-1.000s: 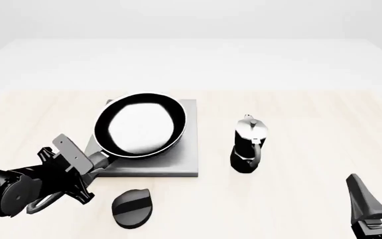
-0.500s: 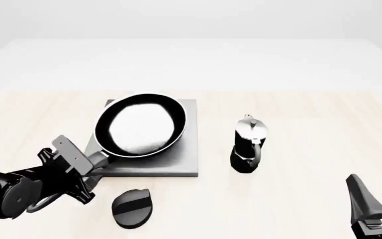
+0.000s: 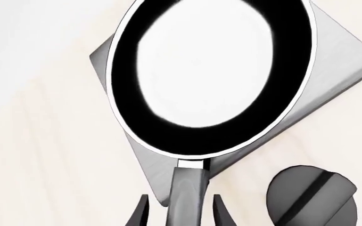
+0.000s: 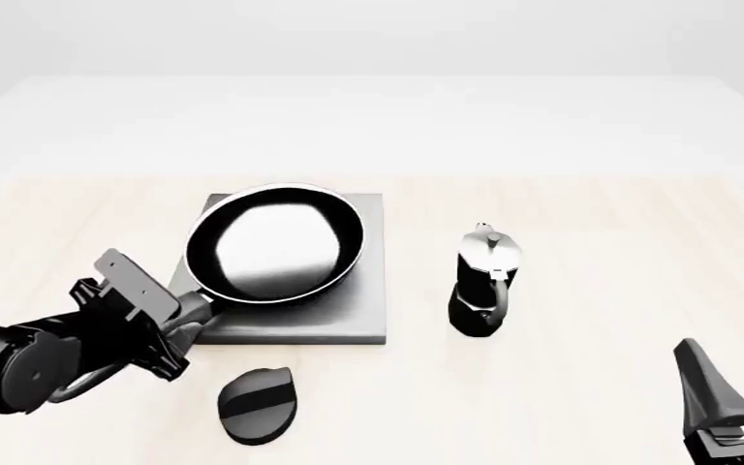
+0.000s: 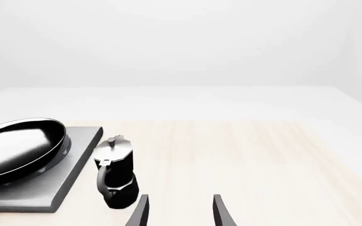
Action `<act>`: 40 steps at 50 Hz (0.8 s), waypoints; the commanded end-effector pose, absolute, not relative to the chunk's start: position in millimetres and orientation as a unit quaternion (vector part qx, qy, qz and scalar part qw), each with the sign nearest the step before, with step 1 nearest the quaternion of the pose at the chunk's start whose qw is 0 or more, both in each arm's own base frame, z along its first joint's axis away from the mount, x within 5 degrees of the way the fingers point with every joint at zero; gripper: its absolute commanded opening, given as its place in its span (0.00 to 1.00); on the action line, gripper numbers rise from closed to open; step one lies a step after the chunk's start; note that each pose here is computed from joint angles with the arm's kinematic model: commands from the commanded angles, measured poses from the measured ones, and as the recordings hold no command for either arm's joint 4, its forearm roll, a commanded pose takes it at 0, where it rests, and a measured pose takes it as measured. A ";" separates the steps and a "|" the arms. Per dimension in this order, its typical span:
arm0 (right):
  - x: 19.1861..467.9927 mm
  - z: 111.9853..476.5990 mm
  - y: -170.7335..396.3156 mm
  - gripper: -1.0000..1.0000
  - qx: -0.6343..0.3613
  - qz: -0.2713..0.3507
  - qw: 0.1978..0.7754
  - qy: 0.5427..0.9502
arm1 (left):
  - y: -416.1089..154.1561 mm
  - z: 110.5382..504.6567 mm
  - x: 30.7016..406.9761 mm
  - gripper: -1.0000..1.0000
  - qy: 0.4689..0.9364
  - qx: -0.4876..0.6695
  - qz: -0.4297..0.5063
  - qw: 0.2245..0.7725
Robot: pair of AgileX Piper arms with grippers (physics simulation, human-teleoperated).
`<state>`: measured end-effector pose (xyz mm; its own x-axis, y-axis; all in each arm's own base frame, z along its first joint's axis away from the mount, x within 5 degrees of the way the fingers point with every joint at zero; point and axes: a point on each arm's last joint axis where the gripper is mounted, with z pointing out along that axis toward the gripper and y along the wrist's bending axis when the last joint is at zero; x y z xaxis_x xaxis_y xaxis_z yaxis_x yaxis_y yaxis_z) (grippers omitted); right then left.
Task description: Turn on the stove and put the frying pan on it.
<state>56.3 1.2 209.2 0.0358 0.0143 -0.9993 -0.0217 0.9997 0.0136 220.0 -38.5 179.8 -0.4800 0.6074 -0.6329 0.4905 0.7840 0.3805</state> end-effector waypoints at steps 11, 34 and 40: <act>56.0 211.7 1.0 1.00 -0.002 0.010 0.722 0.692 | -47.1 215.9 215.1 1.00 0.844 0.315 0.061 0.429; 54.1 221.8 1.2 1.00 -0.005 0.012 0.726 0.687 | -50.3 292.3 179.4 1.00 0.816 0.293 0.035 0.496; 54.2 221.6 1.4 1.00 -0.005 0.013 0.728 0.686 | -49.1 311.8 165.5 1.00 0.809 0.284 0.025 0.514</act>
<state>54.6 1.2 219.3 0.0532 0.0114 -0.9985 -0.0225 0.9997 0.0102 188.3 -50.5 276.4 -0.3562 0.5317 -0.7683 0.4511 0.8180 0.3570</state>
